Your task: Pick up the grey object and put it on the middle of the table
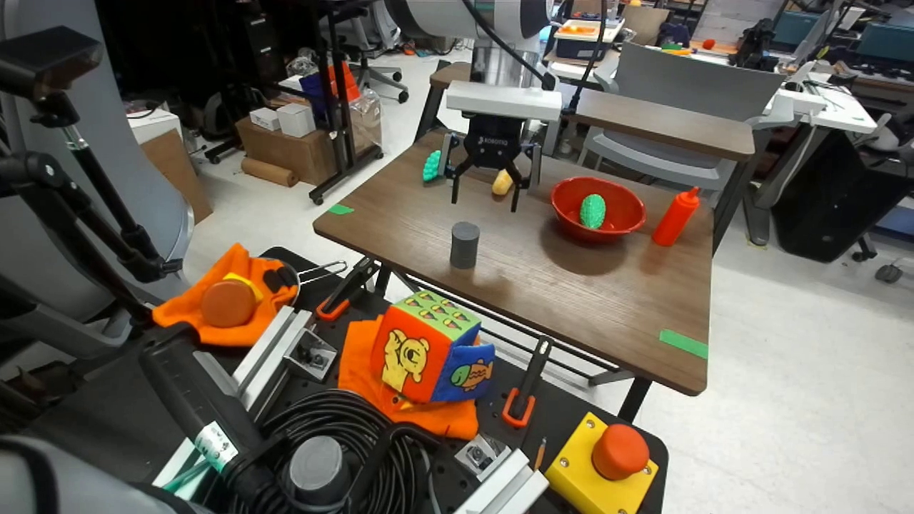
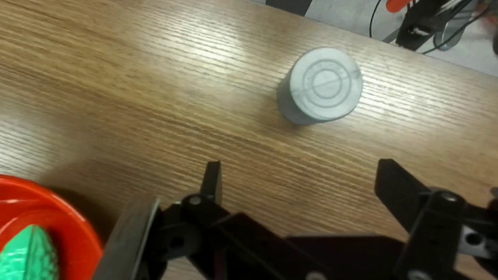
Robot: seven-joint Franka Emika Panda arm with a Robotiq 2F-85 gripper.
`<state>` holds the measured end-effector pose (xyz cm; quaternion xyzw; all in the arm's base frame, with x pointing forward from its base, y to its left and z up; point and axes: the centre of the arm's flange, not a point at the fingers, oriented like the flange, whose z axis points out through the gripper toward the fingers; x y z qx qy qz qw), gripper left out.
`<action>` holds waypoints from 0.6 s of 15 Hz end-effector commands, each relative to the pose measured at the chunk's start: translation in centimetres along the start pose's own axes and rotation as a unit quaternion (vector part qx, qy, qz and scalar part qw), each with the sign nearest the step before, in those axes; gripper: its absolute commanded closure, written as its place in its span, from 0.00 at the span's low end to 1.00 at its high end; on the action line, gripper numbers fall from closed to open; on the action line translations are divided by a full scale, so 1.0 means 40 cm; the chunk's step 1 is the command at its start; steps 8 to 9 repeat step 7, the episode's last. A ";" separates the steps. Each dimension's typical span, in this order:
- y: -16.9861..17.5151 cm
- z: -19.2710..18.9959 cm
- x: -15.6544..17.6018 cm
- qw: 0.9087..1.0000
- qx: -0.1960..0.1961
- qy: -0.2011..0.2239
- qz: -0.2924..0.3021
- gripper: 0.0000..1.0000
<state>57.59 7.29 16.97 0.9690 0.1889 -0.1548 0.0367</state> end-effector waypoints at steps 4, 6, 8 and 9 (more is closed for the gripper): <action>0.100 -0.097 -0.131 0.996 0.022 0.061 0.053 0.00; 0.103 -0.108 -0.156 0.996 0.022 0.066 0.057 0.00; 0.097 -0.105 -0.157 0.996 0.022 0.065 0.055 0.00; 0.097 -0.105 -0.157 0.996 0.022 0.065 0.055 0.00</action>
